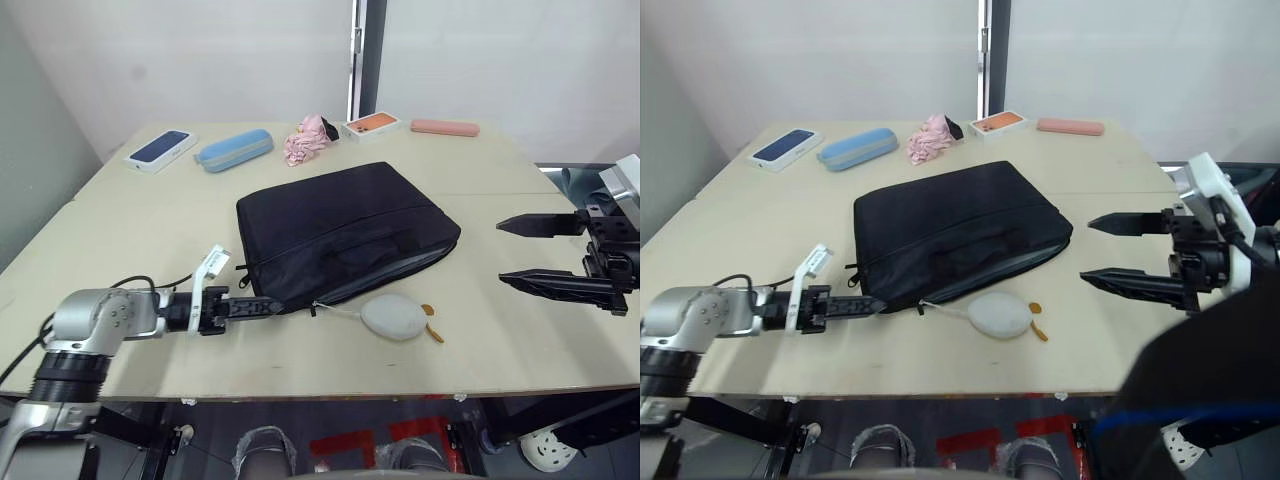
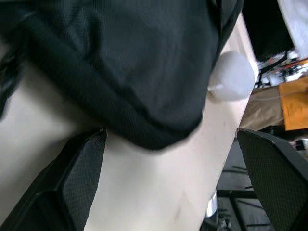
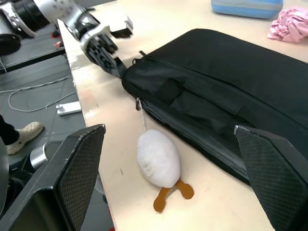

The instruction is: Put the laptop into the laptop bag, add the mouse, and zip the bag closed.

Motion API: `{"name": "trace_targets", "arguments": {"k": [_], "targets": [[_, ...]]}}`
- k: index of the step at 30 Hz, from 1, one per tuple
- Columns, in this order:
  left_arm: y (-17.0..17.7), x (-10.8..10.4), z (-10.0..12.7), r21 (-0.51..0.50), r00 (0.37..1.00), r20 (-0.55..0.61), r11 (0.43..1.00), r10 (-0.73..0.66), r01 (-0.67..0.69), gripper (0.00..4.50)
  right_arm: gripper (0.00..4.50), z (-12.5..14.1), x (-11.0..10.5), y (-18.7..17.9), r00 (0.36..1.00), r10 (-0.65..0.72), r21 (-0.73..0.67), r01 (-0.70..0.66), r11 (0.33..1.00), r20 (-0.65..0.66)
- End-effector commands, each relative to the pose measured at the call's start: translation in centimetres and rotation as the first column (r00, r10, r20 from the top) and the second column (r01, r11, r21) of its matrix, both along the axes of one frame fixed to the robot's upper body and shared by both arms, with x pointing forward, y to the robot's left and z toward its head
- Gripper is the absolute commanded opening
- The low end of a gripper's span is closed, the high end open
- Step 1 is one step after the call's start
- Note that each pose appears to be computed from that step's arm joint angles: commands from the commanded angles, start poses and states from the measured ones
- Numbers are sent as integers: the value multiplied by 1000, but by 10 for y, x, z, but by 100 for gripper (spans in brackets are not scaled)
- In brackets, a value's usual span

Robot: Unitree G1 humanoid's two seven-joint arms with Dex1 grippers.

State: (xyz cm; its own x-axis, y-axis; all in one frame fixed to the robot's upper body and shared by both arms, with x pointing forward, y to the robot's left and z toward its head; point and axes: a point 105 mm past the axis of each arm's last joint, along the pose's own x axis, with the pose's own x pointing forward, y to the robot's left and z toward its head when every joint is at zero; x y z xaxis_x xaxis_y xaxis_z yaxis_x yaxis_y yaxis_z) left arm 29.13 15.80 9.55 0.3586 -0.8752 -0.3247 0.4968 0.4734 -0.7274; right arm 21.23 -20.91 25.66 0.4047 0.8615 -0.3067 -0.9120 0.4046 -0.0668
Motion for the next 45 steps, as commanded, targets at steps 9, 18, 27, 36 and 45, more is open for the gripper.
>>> {"name": "trace_targets", "arguments": {"k": [9, 18, 27, 36, 45], "targets": [[1, 22, 16, -74, 997, 5, 995, 74, -73, 296, 450, 4, -3, 2, 999, -1, -34, 3, 999, 41], [40, 24, 30, 46, 996, 60, 996, 71, -74, 21, 450, -2, 5, 5, 999, 21, -50, -20, 999, 31], [108, -4, 40, 179, 992, 40, 977, -121, 112, 21, 450, -20, 8, 38, 983, 184, -49, -183, 982, -3], [135, 19, 29, 306, 994, 35, 948, -107, 91, 21, 450, -34, 30, 77, 958, 286, -65, -286, 956, -9], [116, 67, 41, 317, 981, 195, 947, -19, -45, 19, 374, -43, 57, 102, 953, 301, -70, -302, 951, -27]]}}
